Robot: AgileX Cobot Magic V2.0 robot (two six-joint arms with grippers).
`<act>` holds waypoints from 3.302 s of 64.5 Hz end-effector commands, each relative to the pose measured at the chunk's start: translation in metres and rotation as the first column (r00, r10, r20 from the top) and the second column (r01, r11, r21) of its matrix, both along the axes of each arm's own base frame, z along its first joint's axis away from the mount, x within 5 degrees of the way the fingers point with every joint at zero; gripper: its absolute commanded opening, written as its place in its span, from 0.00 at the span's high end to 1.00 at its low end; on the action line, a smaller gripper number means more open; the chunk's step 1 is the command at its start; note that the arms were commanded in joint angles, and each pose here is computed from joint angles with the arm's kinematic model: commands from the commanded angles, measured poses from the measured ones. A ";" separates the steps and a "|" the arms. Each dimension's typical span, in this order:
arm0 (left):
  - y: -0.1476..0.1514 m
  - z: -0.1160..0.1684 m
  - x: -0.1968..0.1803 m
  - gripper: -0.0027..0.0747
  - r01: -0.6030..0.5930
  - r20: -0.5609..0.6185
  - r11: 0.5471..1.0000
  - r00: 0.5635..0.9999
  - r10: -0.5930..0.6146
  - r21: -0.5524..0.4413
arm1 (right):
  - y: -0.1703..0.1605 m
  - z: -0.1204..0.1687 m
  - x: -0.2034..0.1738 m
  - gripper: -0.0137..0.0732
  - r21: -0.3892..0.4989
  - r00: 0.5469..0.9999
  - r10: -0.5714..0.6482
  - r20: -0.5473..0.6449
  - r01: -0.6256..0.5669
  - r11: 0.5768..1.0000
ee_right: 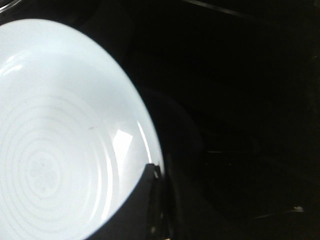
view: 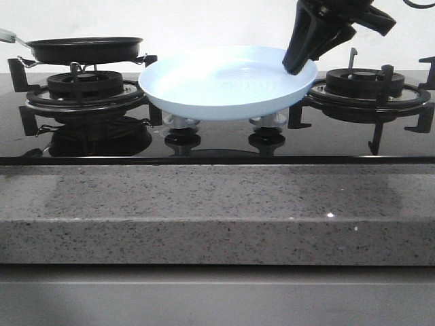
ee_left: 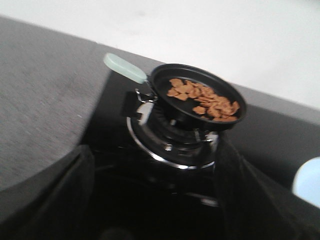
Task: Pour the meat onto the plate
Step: 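Move the left gripper to the pale green pan handle and grasp it, then lift the black pan with the left gripper over the held plate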
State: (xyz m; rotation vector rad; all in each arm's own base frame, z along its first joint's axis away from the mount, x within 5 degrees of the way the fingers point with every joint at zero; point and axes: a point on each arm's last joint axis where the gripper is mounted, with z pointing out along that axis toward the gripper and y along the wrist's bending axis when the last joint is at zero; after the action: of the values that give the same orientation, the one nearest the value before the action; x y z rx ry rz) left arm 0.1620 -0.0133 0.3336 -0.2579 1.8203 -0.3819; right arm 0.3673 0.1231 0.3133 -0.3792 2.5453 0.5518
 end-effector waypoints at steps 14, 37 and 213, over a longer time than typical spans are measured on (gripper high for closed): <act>-0.008 0.036 0.069 0.33 0.014 -0.053 0.985 0.998 -0.023 -0.170 | -0.001 0.033 -0.008 0.91 0.057 0.994 -0.016 0.113 0.010 0.998; 0.020 0.033 0.134 0.33 0.025 -0.140 0.876 0.985 -0.105 -0.482 | -0.001 0.033 -0.008 0.91 0.057 0.994 -0.016 0.113 0.010 0.998; -0.075 0.093 0.150 0.99 0.525 0.068 0.789 0.843 -0.533 -0.320 | -0.002 0.033 -0.007 0.91 0.058 0.993 -0.017 0.113 0.011 0.998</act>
State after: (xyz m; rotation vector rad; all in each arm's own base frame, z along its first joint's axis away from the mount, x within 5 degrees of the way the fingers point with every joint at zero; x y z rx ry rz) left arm 0.3315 -0.0808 0.3900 0.0177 1.9605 -1.1042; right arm 0.3674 0.1231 0.3132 -0.3842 2.5425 0.5496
